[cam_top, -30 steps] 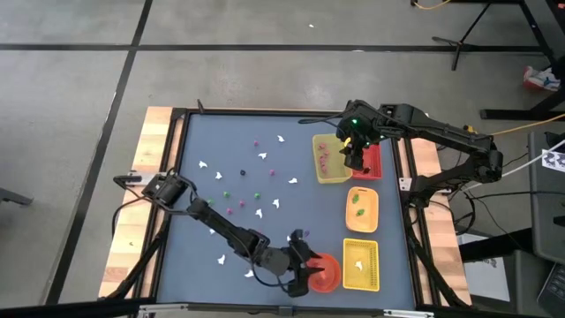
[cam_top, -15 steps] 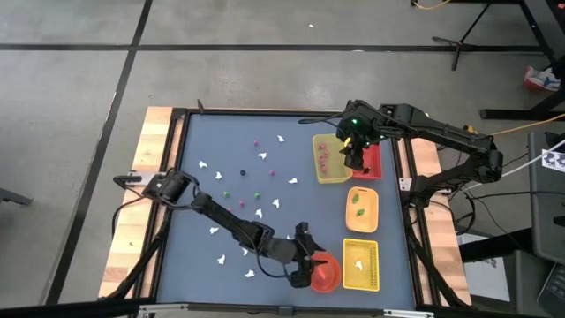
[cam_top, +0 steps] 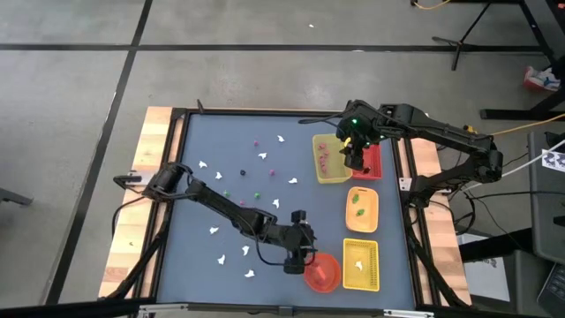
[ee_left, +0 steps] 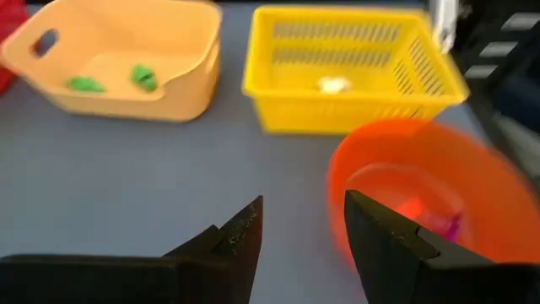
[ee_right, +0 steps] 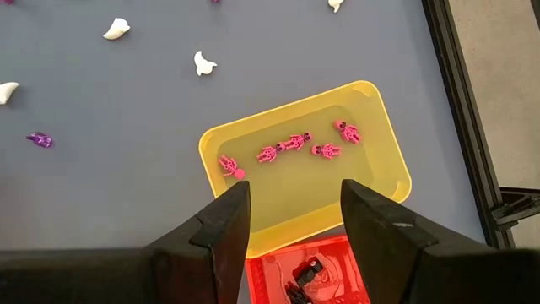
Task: Sort Halloween decoration
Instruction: Put the white ghost toy into the yellow box
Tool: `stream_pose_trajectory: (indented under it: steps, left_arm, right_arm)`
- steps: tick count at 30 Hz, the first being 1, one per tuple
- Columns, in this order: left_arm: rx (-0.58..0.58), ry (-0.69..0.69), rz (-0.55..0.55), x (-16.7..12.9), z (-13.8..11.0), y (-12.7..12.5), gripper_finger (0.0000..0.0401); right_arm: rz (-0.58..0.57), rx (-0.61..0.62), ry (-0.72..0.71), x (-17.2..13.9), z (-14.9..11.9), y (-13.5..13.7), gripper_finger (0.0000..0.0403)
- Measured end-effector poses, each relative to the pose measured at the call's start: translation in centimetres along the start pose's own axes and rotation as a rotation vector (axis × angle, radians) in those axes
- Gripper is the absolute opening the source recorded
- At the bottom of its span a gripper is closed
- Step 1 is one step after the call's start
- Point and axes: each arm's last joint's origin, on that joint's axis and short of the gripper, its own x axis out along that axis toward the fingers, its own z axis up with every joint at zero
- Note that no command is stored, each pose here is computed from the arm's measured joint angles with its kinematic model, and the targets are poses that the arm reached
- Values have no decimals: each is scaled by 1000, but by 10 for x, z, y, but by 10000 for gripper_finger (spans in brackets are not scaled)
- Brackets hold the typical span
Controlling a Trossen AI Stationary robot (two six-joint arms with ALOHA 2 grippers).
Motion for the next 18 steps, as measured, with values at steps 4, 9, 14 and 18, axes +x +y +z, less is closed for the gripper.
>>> stream_pose_trajectory:
  steps: [4,9,14,18]
  left_arm:
    - [60,89,1,-11,2,8,151]
    - [98,192,-27,-16,-1,16,151]
    - [108,289,-86,-17,-8,23,151]
    - [108,338,-89,-18,-12,27,151]
  right_arm:
    - [0,0,1,0,0,0,184]
    - [0,0,0,0,0,0,184]
    - [0,0,0,0,0,0,184]
    - [0,0,0,0,0,0,184]
